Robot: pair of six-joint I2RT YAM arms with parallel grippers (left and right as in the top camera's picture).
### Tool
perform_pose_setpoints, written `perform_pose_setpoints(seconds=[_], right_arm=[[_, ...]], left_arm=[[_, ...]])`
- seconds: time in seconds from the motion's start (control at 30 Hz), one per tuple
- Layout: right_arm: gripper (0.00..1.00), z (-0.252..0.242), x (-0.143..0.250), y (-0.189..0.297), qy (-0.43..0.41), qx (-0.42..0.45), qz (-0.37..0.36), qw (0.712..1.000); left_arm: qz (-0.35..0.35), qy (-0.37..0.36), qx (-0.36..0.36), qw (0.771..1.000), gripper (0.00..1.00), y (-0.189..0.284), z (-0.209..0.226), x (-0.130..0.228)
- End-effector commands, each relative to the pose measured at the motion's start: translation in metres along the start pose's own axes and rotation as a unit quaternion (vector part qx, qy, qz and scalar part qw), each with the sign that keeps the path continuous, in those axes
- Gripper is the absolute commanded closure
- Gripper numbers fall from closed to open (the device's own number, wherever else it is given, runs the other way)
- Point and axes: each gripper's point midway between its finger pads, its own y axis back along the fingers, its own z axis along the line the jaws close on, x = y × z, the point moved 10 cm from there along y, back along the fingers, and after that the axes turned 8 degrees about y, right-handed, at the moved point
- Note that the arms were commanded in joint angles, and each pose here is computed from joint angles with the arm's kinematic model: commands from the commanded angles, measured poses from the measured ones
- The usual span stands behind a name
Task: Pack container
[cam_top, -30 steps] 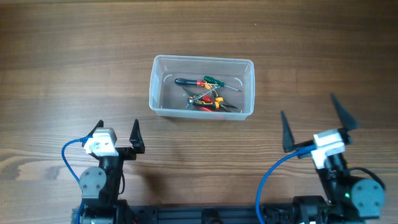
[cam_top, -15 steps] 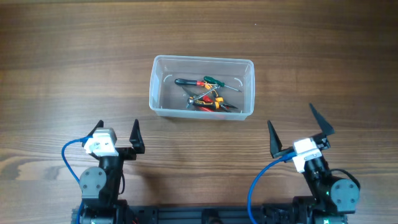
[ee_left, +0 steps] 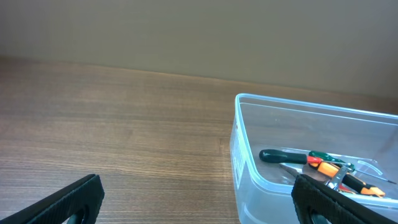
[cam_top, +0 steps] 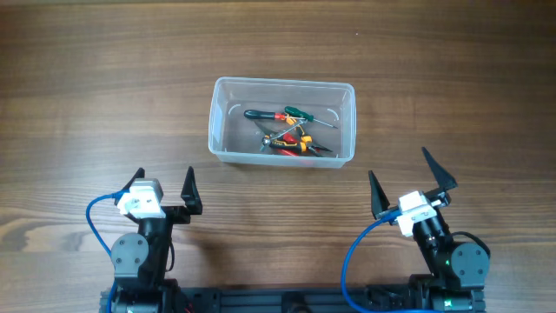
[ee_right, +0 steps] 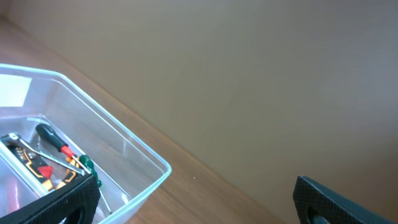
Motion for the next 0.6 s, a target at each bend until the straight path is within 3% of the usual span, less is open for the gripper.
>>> perform_pose_setpoints(seconds=[0.0, 0.13, 0.57], right_arm=[[0.00, -0.008, 0.002, 0.002, -0.038, 0.054, 0.021, 0.998], [0.00, -0.016, 0.008, 0.003, -0.205, 0.122, 0.042, 0.970], [0.00, -0.019, 0.018, 0.006, -0.262, 0.170, 0.075, 0.947]], left_arm=[[-0.003, 0.009, -0.006, 1.000, 0.00, 0.000, 0.002, 0.001], [-0.003, 0.009, -0.006, 1.000, 0.00, 0.000, 0.002, 0.001], [-0.003, 0.009, -0.006, 1.000, 0.00, 0.000, 0.002, 0.001]])
